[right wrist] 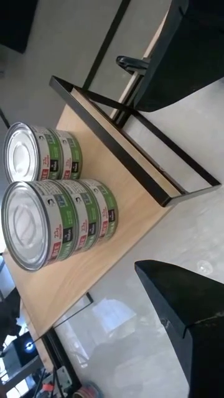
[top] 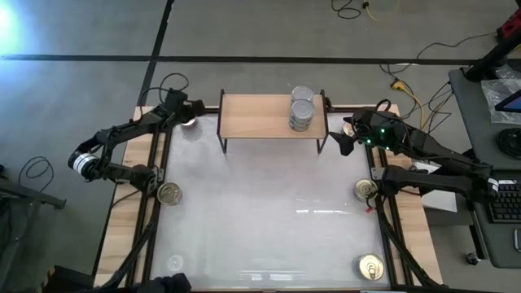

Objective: Stack canned seafood by type on shelf
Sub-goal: Put the top left blue-pink tuna can on the shelf

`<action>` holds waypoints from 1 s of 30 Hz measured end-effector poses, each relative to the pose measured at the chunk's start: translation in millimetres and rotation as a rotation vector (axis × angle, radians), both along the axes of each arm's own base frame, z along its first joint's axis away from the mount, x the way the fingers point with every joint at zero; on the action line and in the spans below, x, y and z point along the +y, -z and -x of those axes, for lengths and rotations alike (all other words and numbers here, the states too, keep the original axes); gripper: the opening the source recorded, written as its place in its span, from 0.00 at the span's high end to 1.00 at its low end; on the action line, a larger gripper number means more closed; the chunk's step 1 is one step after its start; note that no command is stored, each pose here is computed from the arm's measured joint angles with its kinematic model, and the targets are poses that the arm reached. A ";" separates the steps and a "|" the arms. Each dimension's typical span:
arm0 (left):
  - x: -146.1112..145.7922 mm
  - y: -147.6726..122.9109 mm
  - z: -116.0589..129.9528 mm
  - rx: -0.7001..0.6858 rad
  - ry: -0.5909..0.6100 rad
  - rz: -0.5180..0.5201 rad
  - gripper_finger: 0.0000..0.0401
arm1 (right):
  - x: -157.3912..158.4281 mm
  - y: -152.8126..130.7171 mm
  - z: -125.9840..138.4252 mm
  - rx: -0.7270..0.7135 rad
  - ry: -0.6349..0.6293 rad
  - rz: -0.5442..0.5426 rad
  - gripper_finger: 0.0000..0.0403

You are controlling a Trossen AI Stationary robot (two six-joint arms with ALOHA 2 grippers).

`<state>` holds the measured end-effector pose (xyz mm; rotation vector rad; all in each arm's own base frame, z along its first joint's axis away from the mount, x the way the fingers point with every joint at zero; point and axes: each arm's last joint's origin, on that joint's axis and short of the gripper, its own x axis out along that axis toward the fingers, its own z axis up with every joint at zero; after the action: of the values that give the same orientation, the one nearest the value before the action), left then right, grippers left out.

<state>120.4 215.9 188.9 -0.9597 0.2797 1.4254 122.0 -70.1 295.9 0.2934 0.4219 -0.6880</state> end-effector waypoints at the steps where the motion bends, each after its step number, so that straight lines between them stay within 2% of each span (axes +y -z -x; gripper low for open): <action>1: 0.3 -0.3 -0.1 -0.027 -0.025 0.003 1.00 | 0.0 0.0 0.0 0.000 0.000 0.000 0.01; 6: 0.1 0.4 0.1 -0.091 -0.088 0.017 1.00 | 0.0 0.0 0.0 0.000 0.000 0.000 0.01; 13: 6.5 0.4 1.7 -0.232 -0.375 -0.012 1.00 | -0.1 -0.1 -0.1 -0.002 0.000 0.001 0.01; 19: 19.2 5.3 -6.0 -0.261 -0.573 -0.016 1.00 | -0.1 0.1 -0.2 -0.003 0.000 0.000 0.01; 25: 32.3 13.2 -14.2 -0.287 -0.769 0.050 1.00 | 0.0 0.2 -0.2 -0.002 -0.001 -0.001 0.01; 30: 31.3 25.2 -22.4 -0.273 -0.907 0.168 1.00 | 0.0 0.2 -0.2 0.001 -0.005 0.003 0.01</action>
<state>142.8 247.3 163.7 -1.5054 -0.2921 2.0667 122.2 -70.1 295.7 0.2886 0.4225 -0.6839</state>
